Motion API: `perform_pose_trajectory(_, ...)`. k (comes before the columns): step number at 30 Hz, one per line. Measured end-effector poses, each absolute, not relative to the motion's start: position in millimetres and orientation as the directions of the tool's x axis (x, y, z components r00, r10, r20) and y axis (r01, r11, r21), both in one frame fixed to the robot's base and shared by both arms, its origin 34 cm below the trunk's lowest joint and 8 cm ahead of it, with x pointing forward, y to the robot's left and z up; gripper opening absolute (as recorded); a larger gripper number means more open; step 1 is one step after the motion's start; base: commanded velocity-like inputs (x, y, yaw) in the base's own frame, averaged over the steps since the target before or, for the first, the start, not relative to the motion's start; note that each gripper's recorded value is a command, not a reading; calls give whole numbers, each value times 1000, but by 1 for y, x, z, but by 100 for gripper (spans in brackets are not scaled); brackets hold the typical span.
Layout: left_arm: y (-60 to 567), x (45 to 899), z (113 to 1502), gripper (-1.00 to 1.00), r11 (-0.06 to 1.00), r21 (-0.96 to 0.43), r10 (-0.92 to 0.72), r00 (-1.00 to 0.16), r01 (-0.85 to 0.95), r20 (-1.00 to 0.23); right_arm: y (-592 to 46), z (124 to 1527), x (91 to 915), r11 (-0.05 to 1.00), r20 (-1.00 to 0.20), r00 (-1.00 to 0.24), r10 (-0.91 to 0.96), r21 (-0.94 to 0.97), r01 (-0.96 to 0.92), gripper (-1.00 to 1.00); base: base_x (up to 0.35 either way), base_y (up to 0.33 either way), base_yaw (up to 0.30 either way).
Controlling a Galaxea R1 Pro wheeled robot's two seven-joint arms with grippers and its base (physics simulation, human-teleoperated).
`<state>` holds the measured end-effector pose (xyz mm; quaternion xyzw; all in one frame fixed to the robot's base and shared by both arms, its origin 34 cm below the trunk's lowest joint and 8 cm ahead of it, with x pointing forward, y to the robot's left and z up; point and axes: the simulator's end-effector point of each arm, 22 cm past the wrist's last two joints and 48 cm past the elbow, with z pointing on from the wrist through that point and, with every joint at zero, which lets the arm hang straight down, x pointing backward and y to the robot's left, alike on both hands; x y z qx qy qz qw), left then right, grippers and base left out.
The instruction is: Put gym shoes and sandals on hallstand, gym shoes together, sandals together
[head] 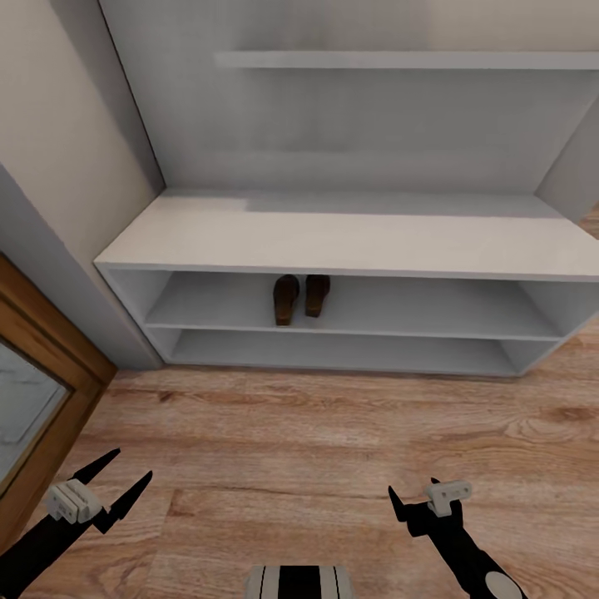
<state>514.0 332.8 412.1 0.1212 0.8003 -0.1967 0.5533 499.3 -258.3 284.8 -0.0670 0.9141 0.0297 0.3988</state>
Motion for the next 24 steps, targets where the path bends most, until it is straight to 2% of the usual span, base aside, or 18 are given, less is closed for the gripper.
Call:
perform_pose_trajectory(16, 332, 507, 394, 100, 896, -220, -54, -397, 386, -916, -258, 284, 497, 990, -731, -675, -97, 1, -143, 100, 6, -8, 0)
perform_pose_trajectory(24, 332, 501, 384, 100, 897, -249, -80, -418, 367, -905, -258, 284, 497, 990, -731, -676, -95, 3, -142, 100, -153, -1, 0)
